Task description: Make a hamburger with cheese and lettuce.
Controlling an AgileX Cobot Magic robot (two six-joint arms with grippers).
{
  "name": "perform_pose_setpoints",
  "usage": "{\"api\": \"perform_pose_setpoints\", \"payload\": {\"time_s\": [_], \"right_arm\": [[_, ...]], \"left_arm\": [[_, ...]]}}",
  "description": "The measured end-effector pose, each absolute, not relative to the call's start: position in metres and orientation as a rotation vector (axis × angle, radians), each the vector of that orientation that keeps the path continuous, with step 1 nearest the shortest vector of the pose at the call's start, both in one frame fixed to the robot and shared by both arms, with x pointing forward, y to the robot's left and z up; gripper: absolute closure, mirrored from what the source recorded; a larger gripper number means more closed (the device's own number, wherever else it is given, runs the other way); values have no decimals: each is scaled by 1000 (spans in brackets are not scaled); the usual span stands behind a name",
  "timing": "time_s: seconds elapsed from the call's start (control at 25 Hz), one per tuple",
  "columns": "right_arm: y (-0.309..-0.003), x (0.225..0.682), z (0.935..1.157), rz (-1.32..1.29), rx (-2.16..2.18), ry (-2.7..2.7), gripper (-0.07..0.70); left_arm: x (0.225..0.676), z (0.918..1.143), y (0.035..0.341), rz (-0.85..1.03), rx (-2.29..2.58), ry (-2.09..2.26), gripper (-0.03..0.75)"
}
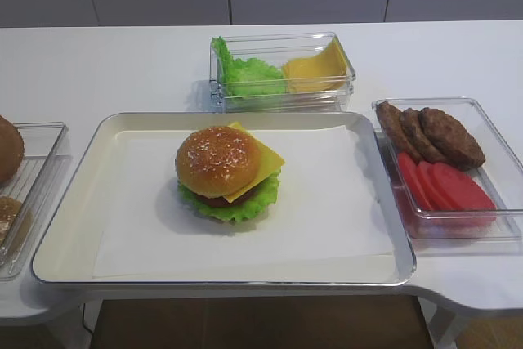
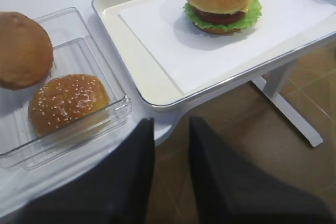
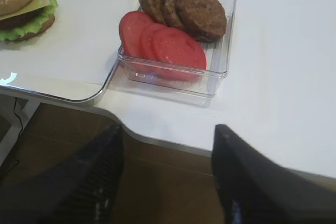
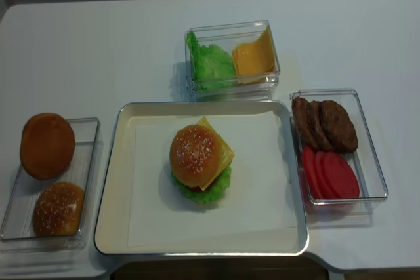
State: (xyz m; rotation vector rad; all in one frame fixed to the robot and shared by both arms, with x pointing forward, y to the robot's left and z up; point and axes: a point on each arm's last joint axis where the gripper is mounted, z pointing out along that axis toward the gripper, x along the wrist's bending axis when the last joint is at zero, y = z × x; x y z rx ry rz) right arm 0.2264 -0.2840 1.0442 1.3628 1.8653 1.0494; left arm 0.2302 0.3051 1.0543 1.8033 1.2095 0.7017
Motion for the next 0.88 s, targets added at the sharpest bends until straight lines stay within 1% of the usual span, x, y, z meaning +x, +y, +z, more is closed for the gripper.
{"api": "perform_pose_setpoints", "payload": {"time_s": [0.36, 0.88], "right_arm": [[-284, 226, 1044, 1049, 1363, 1865, 208], [-284, 226, 1044, 1049, 1363, 1865, 208]], "left_arm": [[228, 1042, 306, 681, 1858, 1229, 540], [229, 1042, 308, 696, 1832, 1275, 540]]}}
